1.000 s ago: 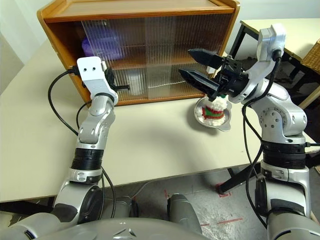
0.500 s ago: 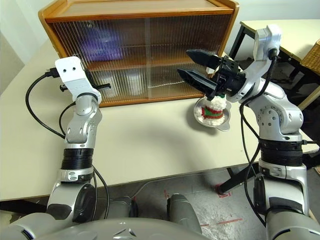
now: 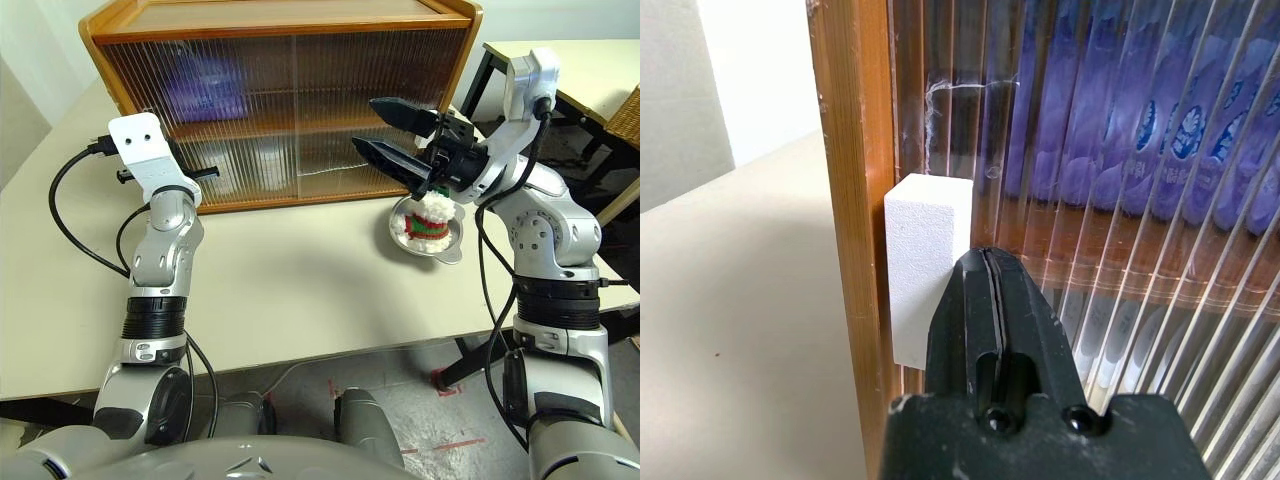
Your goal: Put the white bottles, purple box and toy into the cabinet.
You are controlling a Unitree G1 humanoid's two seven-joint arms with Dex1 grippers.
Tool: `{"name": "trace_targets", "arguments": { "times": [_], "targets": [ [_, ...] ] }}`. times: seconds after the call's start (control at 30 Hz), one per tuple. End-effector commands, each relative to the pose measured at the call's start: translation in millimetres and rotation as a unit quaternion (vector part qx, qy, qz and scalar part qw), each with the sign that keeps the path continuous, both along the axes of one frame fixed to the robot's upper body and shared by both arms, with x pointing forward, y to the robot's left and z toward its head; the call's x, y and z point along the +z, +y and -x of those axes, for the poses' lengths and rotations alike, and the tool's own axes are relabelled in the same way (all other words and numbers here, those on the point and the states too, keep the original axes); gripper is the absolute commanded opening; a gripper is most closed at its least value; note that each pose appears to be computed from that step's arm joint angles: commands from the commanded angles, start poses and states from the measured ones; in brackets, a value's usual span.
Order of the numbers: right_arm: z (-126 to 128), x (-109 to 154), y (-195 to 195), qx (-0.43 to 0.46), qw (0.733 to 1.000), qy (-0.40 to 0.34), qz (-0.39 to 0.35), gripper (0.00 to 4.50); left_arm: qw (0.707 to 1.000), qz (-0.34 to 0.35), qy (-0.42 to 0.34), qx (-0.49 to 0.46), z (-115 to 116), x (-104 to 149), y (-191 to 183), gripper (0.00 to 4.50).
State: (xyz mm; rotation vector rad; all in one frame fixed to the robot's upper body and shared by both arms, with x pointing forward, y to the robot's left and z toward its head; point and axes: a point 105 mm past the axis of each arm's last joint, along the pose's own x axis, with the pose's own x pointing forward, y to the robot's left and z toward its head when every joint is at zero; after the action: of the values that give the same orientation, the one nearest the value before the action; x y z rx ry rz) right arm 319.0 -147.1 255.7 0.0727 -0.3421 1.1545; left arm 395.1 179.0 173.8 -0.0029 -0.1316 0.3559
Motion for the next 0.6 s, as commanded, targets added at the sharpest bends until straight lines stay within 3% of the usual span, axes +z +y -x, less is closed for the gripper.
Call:
{"name": "trace_targets", "arguments": {
  "times": [0.03, 0.23, 0.4, 0.5, 0.6],
  "targets": [
    [-1.1, 3.1, 1.5, -0.001, 1.000, -0.009, 0.003, 4.50, 0.999, -0.008, -0.006, -0.046, -3.8, 3.9, -11.9, 0.03],
    [-2.6, 3.9, 0.3, -0.005, 1.000, -0.010, 0.005, 4.50, 0.978, -0.015, -0.054, -0.199, -0.1, 21.5, -65.6, 0.03],
    [-3.8, 5.1, -2.0, -0.013, 1.000, -0.014, 0.005, 4.50, 0.917, 0.010, -0.087, -0.389, 18.3, 37.8, -114.5, 0.03],
    [-5.1, 4.2, -4.6, -0.023, 1.000, -0.014, 0.007, 4.50, 0.863, -0.017, -0.096, -0.495, 31.9, 45.0, -126.2, 0.59],
    [-6.5, 2.2, -7.4, -0.035, 0.999, -0.015, 0.013, 4.50, 0.811, 0.001, -0.093, -0.577, 42.6, 50.4, -124.5, 1.70]
  ]
}}
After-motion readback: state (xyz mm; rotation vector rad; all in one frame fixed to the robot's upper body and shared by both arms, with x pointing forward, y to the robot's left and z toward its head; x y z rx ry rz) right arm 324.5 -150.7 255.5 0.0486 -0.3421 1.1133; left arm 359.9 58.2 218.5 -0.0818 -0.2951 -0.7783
